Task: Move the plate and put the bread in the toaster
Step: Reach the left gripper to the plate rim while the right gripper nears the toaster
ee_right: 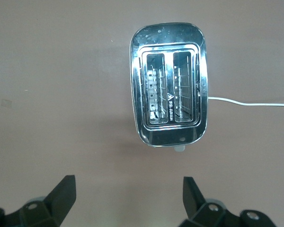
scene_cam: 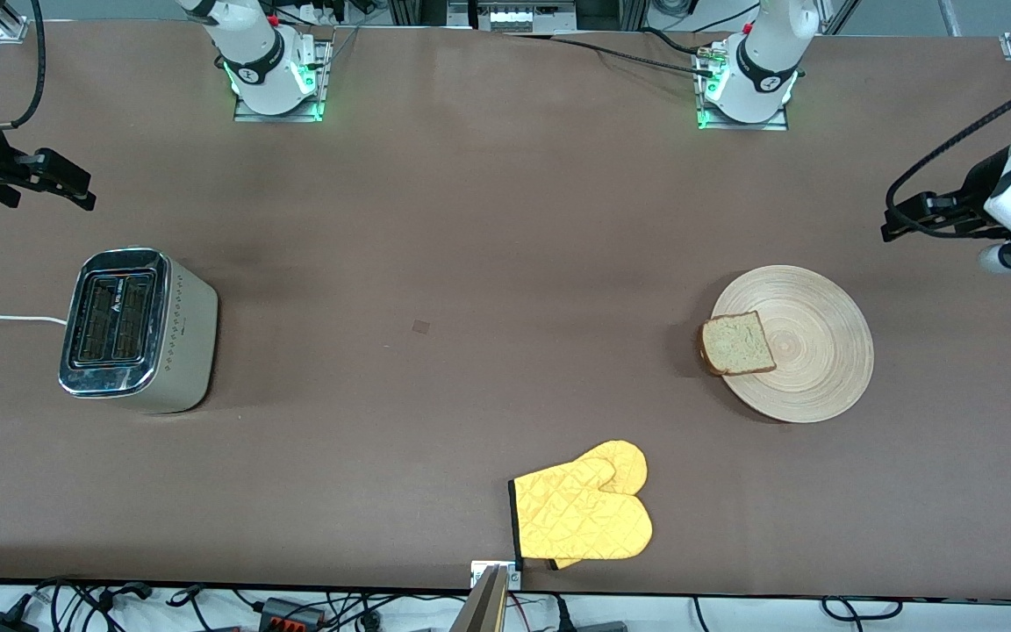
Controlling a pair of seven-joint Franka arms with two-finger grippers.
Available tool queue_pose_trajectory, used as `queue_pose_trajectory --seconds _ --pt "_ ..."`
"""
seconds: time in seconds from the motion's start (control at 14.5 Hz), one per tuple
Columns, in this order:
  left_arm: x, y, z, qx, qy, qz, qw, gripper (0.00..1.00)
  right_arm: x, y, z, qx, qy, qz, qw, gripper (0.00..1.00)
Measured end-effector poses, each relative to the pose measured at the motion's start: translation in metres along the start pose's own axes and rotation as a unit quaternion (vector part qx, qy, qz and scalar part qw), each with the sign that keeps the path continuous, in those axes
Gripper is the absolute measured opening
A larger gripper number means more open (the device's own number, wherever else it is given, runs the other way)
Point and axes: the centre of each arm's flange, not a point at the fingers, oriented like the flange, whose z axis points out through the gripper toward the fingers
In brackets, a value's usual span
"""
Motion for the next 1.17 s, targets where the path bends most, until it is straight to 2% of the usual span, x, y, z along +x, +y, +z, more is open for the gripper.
queue_pose_trajectory --seconds 0.14,0.28,0.41,0.55,0.9,1.17 --pt "0.009 -0.012 0.014 -0.002 -0.014 -0.008 1.0 1.0 0.0 -0.003 0.0 0.0 0.0 -0.003 1.0 1.0" --pt "0.018 -0.039 0.027 -0.026 -0.027 -0.004 0.999 1.0 0.001 -0.007 0.001 0.0 -0.001 -0.007 1.0 1.0" --pt "0.028 -0.076 0.041 -0.073 -0.034 0.005 0.997 1.0 0.003 -0.01 0.004 -0.001 -0.004 -0.01 1.0 1.0" --pt "0.038 -0.119 0.06 -0.135 -0.036 0.006 0.99 1.0 0.005 -0.016 0.009 -0.001 -0.009 -0.015 1.0 1.0" --pt "0.052 -0.222 0.14 -0.275 -0.029 0.02 0.961 1.0 0.006 -0.02 0.011 -0.001 -0.01 -0.018 1.0 1.0" --pt "0.053 -0.286 0.233 -0.376 -0.005 0.065 0.924 1.0 0.006 -0.02 0.011 -0.001 -0.01 -0.018 1.0 1.0"
